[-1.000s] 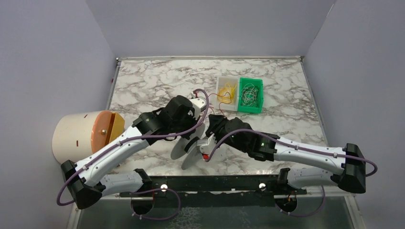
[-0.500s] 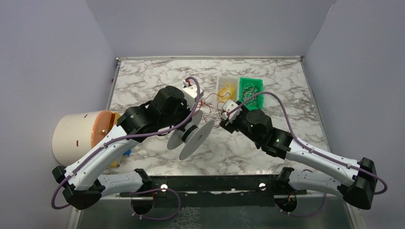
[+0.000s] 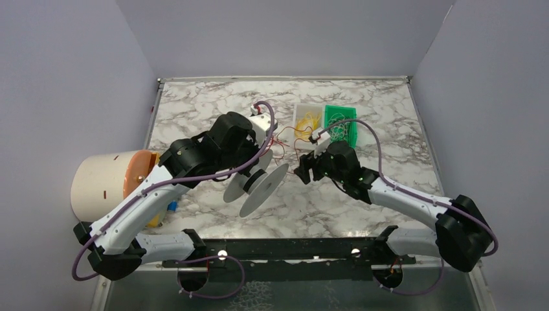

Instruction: Wrap the cables

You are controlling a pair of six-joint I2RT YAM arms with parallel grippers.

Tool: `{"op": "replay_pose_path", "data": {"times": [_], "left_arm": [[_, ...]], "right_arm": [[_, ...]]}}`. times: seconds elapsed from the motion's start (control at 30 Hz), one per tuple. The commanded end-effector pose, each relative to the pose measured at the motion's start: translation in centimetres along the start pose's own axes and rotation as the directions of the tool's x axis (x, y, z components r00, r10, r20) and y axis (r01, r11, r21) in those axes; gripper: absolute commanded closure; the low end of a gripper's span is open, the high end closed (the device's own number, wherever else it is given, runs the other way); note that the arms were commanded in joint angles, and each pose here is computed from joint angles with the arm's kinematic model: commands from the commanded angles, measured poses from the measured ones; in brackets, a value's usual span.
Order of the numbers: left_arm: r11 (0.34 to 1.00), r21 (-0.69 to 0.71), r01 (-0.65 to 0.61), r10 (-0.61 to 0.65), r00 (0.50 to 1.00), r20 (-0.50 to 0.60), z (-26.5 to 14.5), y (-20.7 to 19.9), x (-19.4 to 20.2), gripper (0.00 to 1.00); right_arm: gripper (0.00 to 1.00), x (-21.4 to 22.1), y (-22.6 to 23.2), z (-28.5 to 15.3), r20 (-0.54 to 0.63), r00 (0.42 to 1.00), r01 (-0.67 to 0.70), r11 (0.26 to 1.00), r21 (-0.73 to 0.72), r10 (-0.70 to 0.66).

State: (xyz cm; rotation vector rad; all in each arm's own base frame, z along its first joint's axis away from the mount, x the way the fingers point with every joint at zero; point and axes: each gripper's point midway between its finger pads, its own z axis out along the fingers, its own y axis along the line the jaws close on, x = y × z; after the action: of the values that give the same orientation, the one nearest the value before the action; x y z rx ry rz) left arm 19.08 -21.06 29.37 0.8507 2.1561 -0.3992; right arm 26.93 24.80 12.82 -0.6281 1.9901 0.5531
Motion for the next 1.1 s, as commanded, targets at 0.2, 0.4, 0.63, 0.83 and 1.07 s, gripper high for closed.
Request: {"op": "replay_pose_path", "data": {"times": [0.2, 0.4, 0.63, 0.83, 1.07], "left_arm": [[1.0, -0.002, 0.012, -0.012, 0.998, 0.066, -1.1, -0.1, -2.4, 1.0], [1.0, 0.004, 0.022, -0.022, 0.998, 0.066, -1.4, -0.2, -2.5, 1.0], [0.999, 0.012, 0.03, -0.031, 0.997, 0.07, -1.8, -0.3, -2.6, 1.0], [0.999, 0.013, 0.034, -0.035, 0.997, 0.073, -2.0, -0.3, -2.8, 1.0], [0.999, 0.007, 0.035, -0.036, 0.995, 0.09, -2.4, -0.2, -3.2, 1.0]], "right_arm": [[0.28, -0.4, 2.0, 4.6, 0.024, 0.994, -0.103, 0.98, -0.172, 0.109], [0.28, 0.4, 1.9, 7.0, 0.024, 0.997, -0.072, 0.979, -0.189, 0.078], [0.29, 1.4, 2.1, 9.0, 0.008, 0.999, -0.029, 0.973, -0.229, 0.032], [0.33, 2.6, 2.6, 10.4, -0.038, 0.999, -0.04, 0.964, -0.264, 0.031], [0.43, 4.8, 2.7, 10.5, -0.087, 0.996, -0.054, 0.959, -0.278, 0.031]]}}
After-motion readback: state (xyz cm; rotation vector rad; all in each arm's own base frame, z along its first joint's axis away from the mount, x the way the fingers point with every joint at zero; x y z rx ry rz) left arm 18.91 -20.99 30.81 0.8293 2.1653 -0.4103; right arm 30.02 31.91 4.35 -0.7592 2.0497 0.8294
